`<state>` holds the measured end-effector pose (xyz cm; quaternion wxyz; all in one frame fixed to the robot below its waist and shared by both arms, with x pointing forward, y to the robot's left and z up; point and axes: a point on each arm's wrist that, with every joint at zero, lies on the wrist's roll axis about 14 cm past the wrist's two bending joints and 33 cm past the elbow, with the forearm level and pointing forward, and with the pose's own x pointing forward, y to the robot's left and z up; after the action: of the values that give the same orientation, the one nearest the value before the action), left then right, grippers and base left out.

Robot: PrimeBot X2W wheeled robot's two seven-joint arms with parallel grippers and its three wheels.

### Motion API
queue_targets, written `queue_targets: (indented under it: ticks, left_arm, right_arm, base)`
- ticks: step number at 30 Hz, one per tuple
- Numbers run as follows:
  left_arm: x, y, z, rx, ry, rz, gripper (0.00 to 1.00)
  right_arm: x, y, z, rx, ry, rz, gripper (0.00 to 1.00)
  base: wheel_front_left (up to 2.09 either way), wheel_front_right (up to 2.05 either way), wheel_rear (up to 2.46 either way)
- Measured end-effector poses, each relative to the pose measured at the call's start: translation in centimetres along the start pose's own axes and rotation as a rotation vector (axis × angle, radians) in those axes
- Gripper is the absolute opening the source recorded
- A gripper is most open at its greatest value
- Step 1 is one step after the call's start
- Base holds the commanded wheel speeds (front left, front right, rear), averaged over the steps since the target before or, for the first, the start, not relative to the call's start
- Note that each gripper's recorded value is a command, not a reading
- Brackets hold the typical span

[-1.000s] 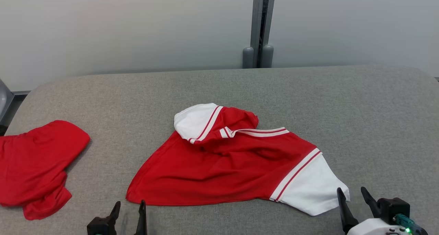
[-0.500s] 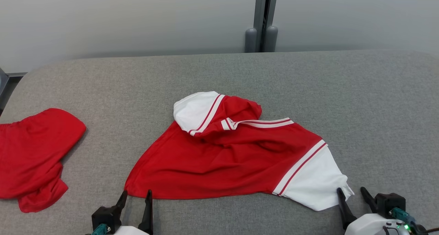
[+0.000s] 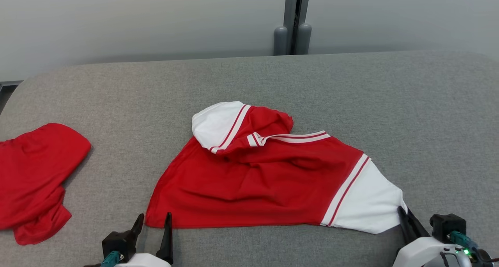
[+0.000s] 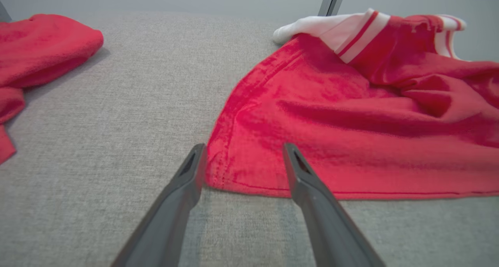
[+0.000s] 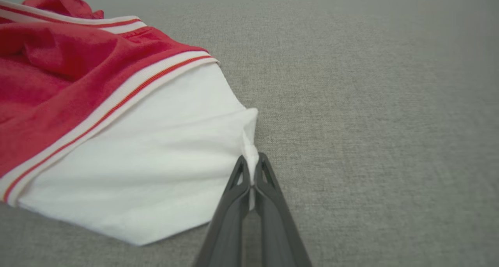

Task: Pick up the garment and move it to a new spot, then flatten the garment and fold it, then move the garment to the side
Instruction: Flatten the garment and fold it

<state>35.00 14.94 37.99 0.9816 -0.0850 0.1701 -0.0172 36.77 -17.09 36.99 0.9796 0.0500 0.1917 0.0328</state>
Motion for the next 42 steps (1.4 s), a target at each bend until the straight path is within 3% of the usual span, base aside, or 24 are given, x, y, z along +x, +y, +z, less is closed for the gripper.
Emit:
queue_targets:
  ticks: [18,19,20,21,22,31,37,42]
  left_arm:
    - [0.6,-1.4,-3.3,-0.036,0.119,-0.029,1.0]
    - [0.7,-1.5,-3.5,-0.034,0.123,-0.033,0.89]
    - [0.7,-1.5,-3.5,-0.033,0.126,-0.036,0.38]
    - [0.8,-1.6,-3.5,-0.033,0.127,-0.041,0.11]
    - [0.9,-1.7,-3.5,-0.032,0.127,-0.044,0.0]
    - [1.0,-2.9,-1.2,-0.06,0.057,-0.098,0.0]
    - [1.6,-4.2,5.3,-0.031,-0.138,-0.158,0.0]
    - [1.9,-4.9,12.9,0.005,-0.351,-0.2,0.0]
  right_arm:
    - [-1.9,-3.7,0.4,0.064,-0.045,-0.113,0.0]
    - [-1.9,-3.7,0.5,0.067,-0.046,-0.115,0.0]
    - [-2.0,-3.8,0.5,0.068,-0.047,-0.117,0.0]
    - [-2.0,-3.8,0.5,0.069,-0.048,-0.118,0.0]
    - [-2.0,-3.8,0.5,0.07,-0.049,-0.119,0.0]
    - [-1.5,-3.0,5.4,0.142,-0.211,-0.092,0.0]
    - [-1.9,-2.0,9.5,0.213,-0.34,-0.053,0.0]
    - [-2.2,-1.0,17.0,0.241,-0.541,0.015,0.0]
  base:
    - [0.0,0.0,0.0]
    - [0.0,0.0,0.0]
    - [0.0,0.0,0.0]
    - [0.0,0.0,0.0]
    - [0.0,0.0,0.0]
    - [0.0,0.0,0.0]
    - [0.0,0.0,0.0]
    - [0.0,0.0,0.0]
